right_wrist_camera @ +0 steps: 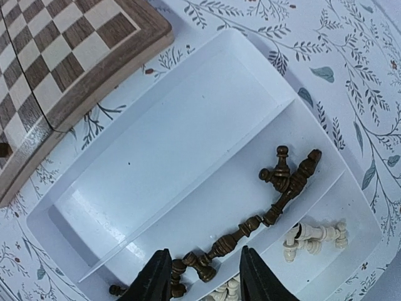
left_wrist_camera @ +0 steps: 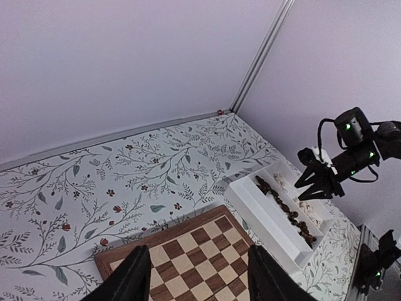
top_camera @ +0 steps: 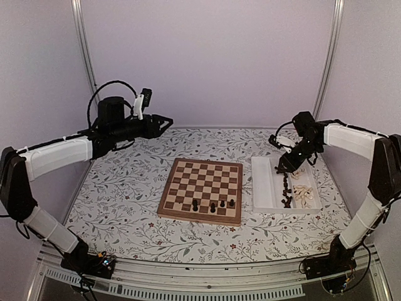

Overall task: Set up the chess pieces on the board
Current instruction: Pick up the chess piece from the storage box.

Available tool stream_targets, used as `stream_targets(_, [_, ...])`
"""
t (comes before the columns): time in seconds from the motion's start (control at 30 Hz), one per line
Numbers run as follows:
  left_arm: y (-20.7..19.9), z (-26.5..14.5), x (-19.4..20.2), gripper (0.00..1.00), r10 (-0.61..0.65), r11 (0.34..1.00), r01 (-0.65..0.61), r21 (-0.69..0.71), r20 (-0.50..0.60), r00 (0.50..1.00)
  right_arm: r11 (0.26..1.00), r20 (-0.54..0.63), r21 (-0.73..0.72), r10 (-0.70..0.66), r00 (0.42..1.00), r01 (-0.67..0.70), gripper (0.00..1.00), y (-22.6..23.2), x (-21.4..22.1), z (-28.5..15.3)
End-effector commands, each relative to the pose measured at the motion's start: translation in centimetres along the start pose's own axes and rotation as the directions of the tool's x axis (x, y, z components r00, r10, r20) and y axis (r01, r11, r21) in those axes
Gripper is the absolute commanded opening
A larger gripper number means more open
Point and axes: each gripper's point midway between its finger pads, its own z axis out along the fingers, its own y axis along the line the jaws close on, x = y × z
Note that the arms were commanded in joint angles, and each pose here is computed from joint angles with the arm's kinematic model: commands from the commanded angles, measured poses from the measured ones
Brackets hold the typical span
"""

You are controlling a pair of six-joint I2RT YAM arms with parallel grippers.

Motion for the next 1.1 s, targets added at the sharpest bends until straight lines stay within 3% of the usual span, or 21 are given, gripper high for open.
stream_targets(0.0, [-1.5, 1.7, 2.7, 0.54, 0.003, 0.996, 0.006, 0.091, -0.103, 0.995, 0.995, -0.003, 0.092, 0.032, 0.999, -0.032, 0.36, -2.9, 0.7, 2.0])
stream_targets(0.53, [-2.0, 2.6, 4.3, 0.53, 0.023, 0.993, -0.004, 0.117, -0.16, 0.987, 0.987, -0.095, 0.147, 0.087, 0.992, -0.072, 0.32, -8.1, 0.1, 9.3])
stream_targets(1.07, [-2.9, 2.6, 4.3, 0.53, 0.038, 0.99, -0.015, 0.137, -0.169, 0.985, 0.992, -0.172, 0.08, 0.113, 0.979, -0.1, 0.29, -6.7, 2.5, 11.5])
